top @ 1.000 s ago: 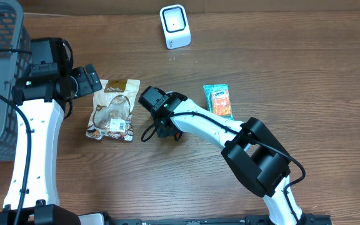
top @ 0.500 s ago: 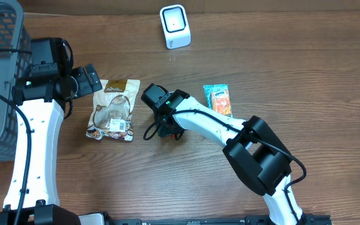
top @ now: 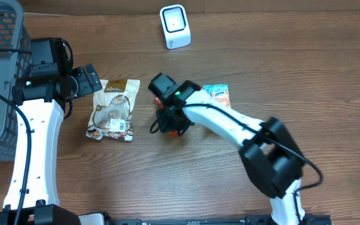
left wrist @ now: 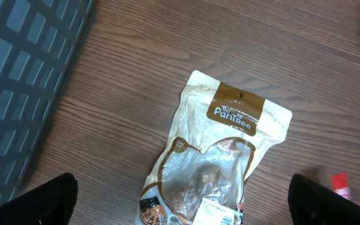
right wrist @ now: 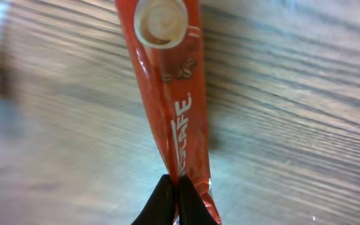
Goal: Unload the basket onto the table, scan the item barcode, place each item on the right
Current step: 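Raise the red stick toward the left gripper with the right gripper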
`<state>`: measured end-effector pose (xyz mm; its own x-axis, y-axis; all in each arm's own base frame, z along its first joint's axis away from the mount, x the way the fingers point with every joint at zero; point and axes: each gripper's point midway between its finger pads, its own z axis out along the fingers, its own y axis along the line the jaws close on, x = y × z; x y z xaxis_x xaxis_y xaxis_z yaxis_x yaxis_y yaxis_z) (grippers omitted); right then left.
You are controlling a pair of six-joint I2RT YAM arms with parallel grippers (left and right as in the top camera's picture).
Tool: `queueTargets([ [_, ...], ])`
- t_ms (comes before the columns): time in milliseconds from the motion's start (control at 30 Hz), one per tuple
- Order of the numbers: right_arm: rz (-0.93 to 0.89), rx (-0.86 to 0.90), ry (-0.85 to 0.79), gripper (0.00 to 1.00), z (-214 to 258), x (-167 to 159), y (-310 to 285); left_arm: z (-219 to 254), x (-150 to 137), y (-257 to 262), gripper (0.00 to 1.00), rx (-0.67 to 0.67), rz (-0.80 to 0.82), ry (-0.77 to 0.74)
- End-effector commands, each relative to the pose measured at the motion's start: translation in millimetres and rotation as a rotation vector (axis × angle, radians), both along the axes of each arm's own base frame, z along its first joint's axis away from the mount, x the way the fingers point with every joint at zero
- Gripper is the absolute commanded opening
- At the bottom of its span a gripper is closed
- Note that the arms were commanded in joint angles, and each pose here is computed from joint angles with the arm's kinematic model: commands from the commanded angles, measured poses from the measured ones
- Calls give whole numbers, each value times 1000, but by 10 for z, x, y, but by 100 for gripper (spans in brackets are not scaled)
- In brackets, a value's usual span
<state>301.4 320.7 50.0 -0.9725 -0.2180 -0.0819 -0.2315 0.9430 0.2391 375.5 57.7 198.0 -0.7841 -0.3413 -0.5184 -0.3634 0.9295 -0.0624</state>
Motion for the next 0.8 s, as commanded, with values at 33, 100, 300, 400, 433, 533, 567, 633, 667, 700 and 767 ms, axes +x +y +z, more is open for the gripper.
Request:
queueTargets([
  [33, 101, 346, 62, 4, 611, -3, 333, 7, 12, 40, 100, 15, -7, 2],
  [100, 113, 418, 77, 4, 683, 17, 405, 7, 12, 40, 100, 15, -7, 2],
  [300, 142, 521, 102, 4, 712, 3, 546, 7, 12, 40, 100, 15, -7, 2],
  [400, 174, 610, 143, 4, 765, -61, 624, 7, 12, 39, 100, 14, -7, 1],
  [433, 182, 633, 150, 4, 788, -69, 639, 7, 12, 39, 100, 14, -7, 1],
  [533, 193, 690, 161, 4, 866, -40, 639, 7, 12, 40, 100, 15, -7, 2],
  [567, 192, 701, 164, 4, 883, -23, 626, 7, 12, 39, 100, 14, -7, 1],
  [633, 184, 713, 168, 4, 900, 9, 596, 7, 12, 40, 100, 15, -7, 2],
  [667, 180, 713, 168, 4, 898, 21, 584, 7, 12, 40, 100, 15, -7, 2],
  [700, 178, 713, 168, 4, 898, 28, 578, 7, 12, 39, 100, 14, -7, 1],
  [767, 174, 712, 170, 4, 893, 30, 577, 7, 12, 39, 100, 14, -7, 1],
])
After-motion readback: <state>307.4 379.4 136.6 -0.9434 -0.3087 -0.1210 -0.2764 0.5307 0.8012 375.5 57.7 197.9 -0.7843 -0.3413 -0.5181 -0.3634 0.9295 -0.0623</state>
